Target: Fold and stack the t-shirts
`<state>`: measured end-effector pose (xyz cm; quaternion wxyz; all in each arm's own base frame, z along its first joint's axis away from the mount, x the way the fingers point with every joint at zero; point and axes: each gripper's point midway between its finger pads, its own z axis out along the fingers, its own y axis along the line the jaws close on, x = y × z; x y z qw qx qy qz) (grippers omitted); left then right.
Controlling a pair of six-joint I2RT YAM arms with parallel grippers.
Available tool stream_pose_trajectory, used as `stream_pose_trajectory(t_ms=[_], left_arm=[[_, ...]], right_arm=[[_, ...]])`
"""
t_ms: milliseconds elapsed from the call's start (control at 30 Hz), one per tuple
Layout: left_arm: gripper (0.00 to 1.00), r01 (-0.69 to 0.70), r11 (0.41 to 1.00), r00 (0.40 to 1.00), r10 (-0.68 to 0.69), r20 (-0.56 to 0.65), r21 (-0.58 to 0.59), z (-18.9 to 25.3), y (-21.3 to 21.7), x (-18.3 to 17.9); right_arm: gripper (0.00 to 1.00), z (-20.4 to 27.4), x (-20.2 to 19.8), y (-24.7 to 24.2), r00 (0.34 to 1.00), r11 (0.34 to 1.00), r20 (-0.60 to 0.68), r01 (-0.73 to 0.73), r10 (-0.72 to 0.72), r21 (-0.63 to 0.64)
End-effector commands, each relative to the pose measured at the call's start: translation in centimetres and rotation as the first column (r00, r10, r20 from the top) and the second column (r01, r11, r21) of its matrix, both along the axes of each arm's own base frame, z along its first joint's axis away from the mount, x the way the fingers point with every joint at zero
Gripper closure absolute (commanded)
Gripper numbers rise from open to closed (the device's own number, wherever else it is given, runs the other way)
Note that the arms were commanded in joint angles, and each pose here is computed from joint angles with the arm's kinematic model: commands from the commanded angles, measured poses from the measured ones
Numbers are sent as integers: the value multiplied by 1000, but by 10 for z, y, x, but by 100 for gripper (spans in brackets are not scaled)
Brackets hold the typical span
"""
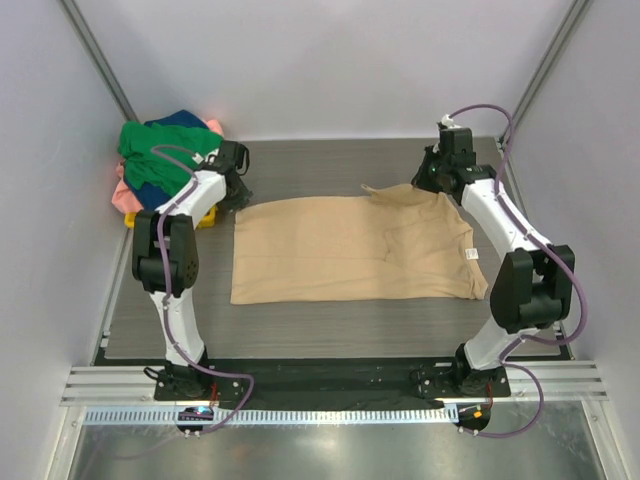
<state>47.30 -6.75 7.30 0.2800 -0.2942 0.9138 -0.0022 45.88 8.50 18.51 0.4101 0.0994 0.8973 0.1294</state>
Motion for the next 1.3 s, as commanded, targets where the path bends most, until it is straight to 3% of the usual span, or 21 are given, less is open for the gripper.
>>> stream_pose_trajectory(t_ms=[0,367,867,1100,1267], left_arm=[[100,-1,1000,1000,1,14,18,17,6,-15],[100,1,1000,1000,-2,21,13,20,11,-60],[100,-18,1000,1000,18,-11,19,-1,17,-116],[100,-17,1000,1000,17,-5,26,1,21,-133],[100,-17,999,999,18,-27,37,-8,24,-148]], right_arm=[[98,36,-17,-7,995,999,88,38,-38,-2],[99,24,-78,-31,986,990,93,139,-136,-21],[99,9,-120,-47,972,974,79,224,-222,-15],[99,-2,-144,-63,948,948,58,316,-313,-34],[99,-27,-171,-85,882,881,20,471,-470,-48]])
